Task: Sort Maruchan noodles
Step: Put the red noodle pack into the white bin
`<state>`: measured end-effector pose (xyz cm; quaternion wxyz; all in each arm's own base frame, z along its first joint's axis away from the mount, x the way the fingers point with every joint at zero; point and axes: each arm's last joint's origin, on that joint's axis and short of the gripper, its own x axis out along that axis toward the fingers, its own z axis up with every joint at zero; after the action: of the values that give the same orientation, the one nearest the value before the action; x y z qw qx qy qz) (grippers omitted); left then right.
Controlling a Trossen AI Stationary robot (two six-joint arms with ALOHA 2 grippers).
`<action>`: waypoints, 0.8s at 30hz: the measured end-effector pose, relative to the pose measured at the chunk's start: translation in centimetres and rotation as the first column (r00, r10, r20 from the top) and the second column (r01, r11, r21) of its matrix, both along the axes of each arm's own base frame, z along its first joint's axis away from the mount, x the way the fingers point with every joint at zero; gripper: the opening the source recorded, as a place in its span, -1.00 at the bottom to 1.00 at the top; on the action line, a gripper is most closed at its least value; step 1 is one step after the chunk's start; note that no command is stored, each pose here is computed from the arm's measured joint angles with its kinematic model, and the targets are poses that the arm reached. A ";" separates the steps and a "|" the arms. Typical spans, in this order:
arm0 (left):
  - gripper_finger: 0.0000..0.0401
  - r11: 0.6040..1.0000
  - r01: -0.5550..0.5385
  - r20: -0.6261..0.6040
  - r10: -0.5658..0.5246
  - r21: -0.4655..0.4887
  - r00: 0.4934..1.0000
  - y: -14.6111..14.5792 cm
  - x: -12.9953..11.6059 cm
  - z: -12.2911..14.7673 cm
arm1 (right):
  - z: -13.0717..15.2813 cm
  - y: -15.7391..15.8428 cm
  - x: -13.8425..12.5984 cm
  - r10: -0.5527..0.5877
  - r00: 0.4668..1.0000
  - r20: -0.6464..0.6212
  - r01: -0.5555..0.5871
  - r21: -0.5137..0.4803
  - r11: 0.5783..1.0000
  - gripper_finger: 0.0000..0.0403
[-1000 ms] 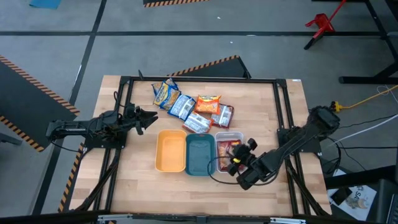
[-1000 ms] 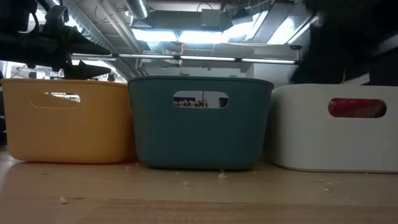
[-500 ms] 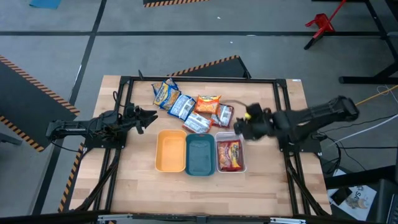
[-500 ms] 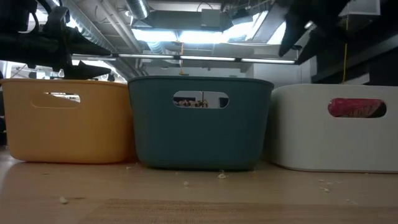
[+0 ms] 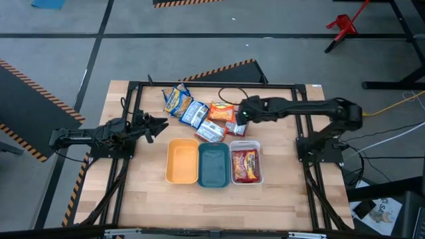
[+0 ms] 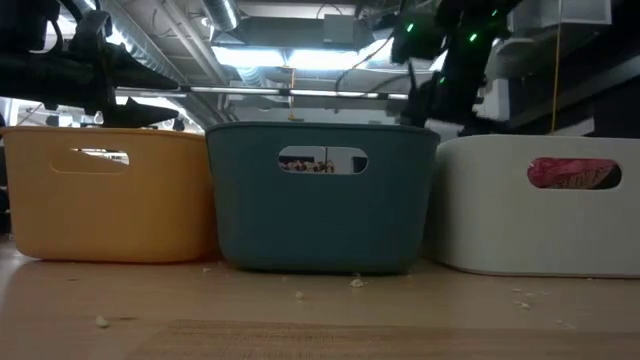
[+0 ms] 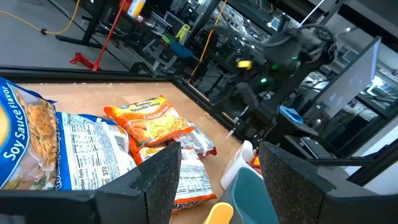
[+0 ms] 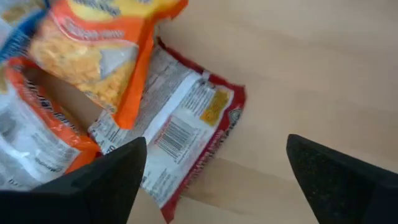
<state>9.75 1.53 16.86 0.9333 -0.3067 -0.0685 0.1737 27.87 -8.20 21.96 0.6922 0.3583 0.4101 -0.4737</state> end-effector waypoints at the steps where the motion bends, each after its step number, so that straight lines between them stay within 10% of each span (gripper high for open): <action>1: 0.06 1.000 0.000 -0.002 0.000 0.004 1.000 0.0 0.0 0.0 | -0.6 -0.4 0.3 -0.003 1.000 0.005 0.003 0.011 1.000 0.83; 15: 0.06 1.000 0.011 -0.006 -0.011 0.013 1.000 0.0 0.0 0.0 | -8.1 -3.5 -1.4 -0.177 0.905 0.386 0.127 0.152 0.980 0.75; 24: 0.06 1.000 0.002 -0.006 -0.002 0.014 1.000 0.0 0.0 0.0 | -9.4 -3.0 -2.5 -0.189 0.918 0.349 0.137 0.168 0.976 0.75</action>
<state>9.75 1.53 16.85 0.9358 -0.3000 -0.0665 0.1731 25.33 -11.17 12.57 0.6872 0.5204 0.2760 -0.4253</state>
